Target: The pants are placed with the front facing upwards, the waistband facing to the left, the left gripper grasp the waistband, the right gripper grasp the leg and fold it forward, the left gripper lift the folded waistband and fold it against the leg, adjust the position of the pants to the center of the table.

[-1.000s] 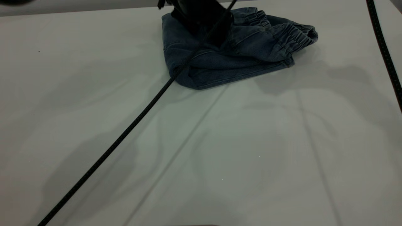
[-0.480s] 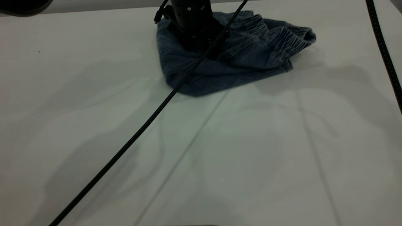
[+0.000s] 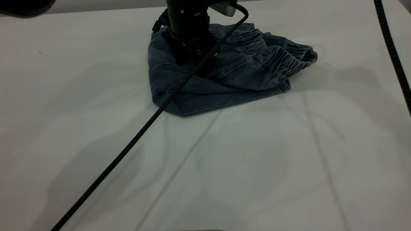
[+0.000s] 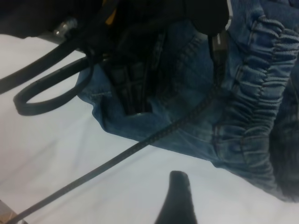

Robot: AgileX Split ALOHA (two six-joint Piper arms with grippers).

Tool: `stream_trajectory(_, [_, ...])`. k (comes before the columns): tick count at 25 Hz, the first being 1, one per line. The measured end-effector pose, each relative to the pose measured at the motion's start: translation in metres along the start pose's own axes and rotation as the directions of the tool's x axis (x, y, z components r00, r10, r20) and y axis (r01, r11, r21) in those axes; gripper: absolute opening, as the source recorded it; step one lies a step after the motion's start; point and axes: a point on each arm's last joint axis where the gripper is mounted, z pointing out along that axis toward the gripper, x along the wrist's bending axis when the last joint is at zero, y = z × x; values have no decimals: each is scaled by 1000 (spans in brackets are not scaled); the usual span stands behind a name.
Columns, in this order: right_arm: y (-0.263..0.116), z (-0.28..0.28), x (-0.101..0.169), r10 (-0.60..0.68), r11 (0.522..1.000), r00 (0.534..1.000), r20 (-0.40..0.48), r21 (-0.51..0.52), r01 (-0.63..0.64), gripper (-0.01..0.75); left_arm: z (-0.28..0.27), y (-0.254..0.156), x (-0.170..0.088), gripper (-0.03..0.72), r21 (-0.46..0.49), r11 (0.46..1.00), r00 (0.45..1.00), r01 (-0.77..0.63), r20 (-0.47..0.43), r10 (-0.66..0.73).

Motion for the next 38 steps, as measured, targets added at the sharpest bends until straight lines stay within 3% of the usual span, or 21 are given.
stream_trajectory(10, [3,-77,36,-99,981,994,44,-163,105,514,-77,22,8,587,-187,973,987,135,-62,-149])
stream_trajectory(16, [-13,-144,72,-170,946,984,57,-271,179,514,-162,24,8,587,-336,930,979,148,-85,-187])
stream_trajectory(21, [-44,-198,104,-211,932,977,38,-292,213,514,-244,13,4,587,-469,870,971,151,-97,-221])
stream_trajectory(26, [-79,-241,125,-218,924,973,81,-304,232,514,-309,-15,-7,587,-537,829,965,158,-94,-246])
stream_trajectory(31, [-111,-273,139,-190,901,973,131,-370,226,514,-347,-57,-23,587,-529,832,964,168,-89,-252])
stream_trajectory(38, [-175,-291,148,-150,883,974,171,-420,210,514,-395,-149,-56,587,-535,826,962,178,-83,-261])
